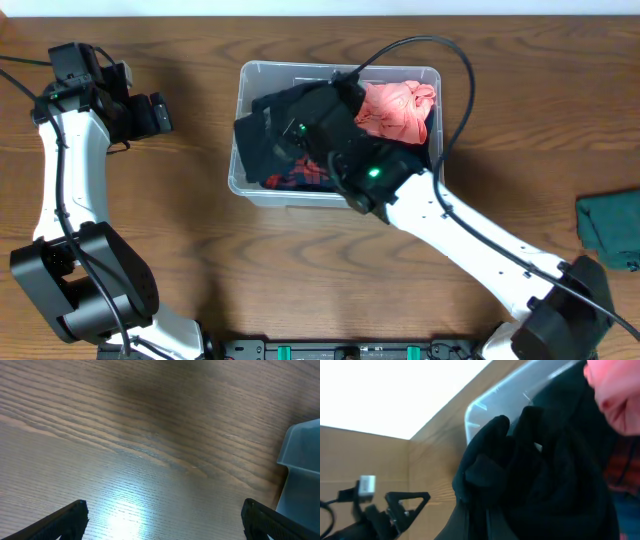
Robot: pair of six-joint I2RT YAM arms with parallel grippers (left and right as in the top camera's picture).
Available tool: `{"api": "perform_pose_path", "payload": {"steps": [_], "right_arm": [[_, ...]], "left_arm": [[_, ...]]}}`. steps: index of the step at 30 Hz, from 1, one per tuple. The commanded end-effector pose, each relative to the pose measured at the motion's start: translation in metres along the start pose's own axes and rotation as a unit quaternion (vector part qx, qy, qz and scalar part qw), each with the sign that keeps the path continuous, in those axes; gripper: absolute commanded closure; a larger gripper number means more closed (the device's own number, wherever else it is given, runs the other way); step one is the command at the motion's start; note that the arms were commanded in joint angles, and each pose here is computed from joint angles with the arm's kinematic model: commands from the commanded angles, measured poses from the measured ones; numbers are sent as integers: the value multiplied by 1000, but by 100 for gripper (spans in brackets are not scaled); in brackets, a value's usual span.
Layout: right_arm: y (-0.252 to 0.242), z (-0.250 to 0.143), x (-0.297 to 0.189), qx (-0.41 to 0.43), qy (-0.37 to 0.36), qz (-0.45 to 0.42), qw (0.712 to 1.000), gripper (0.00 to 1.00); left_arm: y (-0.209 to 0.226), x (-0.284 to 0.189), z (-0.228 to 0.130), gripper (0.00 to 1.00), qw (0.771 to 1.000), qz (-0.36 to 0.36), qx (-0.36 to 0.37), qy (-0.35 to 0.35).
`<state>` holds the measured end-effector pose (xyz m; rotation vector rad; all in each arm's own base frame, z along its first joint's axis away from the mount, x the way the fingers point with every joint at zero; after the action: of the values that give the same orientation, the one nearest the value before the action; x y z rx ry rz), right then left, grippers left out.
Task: Pack container
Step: 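Carry the black garment with the right gripper over the bin, then lower the black garment into the bin's left side and release it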
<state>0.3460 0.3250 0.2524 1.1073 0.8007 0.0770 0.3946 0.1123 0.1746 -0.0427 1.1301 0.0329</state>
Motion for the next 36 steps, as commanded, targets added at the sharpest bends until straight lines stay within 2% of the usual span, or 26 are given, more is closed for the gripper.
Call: {"api": "perform_pose_path", "payload": {"steps": [1, 4, 5, 9, 11, 14, 16, 18, 19, 20, 21, 24, 25, 26, 31, 32, 36], "right_arm": [[-1, -6, 8, 40, -30, -4, 999, 99], [-6, -16, 16, 42, -23, -10, 999, 99], [-8, -19, 18, 38, -21, -12, 999, 90], [-4, -17, 16, -25, -30, -9, 999, 26], [-2, -13, 13, -54, -37, -7, 998, 7], [4, -7, 5, -113, -47, -3, 992, 1], [9, -3, -1, -165, -58, 0, 985, 1], [16, 0, -7, -255, -64, 4, 965, 1], [19, 1, -10, -302, -65, 4, 951, 5], [19, 1, -11, -348, -65, 2, 935, 15], [19, 0, -11, -388, -63, 0, 919, 20], [16, -8, -11, -482, -44, -5, 875, 29], [15, -10, -11, -499, -36, -4, 866, 38], [13, -12, -11, -512, -29, -5, 859, 50], [4, -13, -6, -518, -21, -20, 855, 95], [1, -14, -2, -520, -17, -26, 854, 99], [-23, -21, 18, -529, 8, -60, 847, 99]], "left_arm": [[-1, 3, -1, 2, 1000, -4, 3, 3], [-1, 3, -1, 2, 1000, -4, 3, 3], [-1, 3, -1, 2, 1000, -4, 3, 3], [-1, 3, -1, 2, 1000, -4, 3, 3], [-1, 3, -1, 2, 1000, -4, 3, 3], [-1, 3, -1, 2, 1000, -4, 3, 3], [-1, 3, -1, 2, 1000, -4, 3, 3], [-1, 3, -1, 2, 1000, -4, 3, 3], [-1, 3, -1, 2, 1000, -4, 3, 3], [-1, 3, -1, 2, 1000, -4, 3, 3], [-1, 3, -1, 2, 1000, -4, 3, 3], [-1, 3, -1, 2, 1000, -4, 3, 3], [-1, 3, -1, 2, 1000, -4, 3, 3], [-1, 3, -1, 2, 1000, -4, 3, 3], [-1, 3, -1, 2, 1000, -4, 3, 3], [-1, 3, -1, 2, 1000, -4, 3, 3], [-1, 3, -1, 2, 1000, -4, 3, 3]]}}
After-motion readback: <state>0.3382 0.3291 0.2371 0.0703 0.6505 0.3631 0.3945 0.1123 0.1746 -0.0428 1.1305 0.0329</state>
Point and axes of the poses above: each gripper's point midway between its finger pads, its own x axis out along the fingers, its own y axis along the line the jaws close on, z = x × y, the point moved 4 cm from there along -x, back along the fingers, and after that the axes turned 13 degrees about x, right-handed, at the moved point
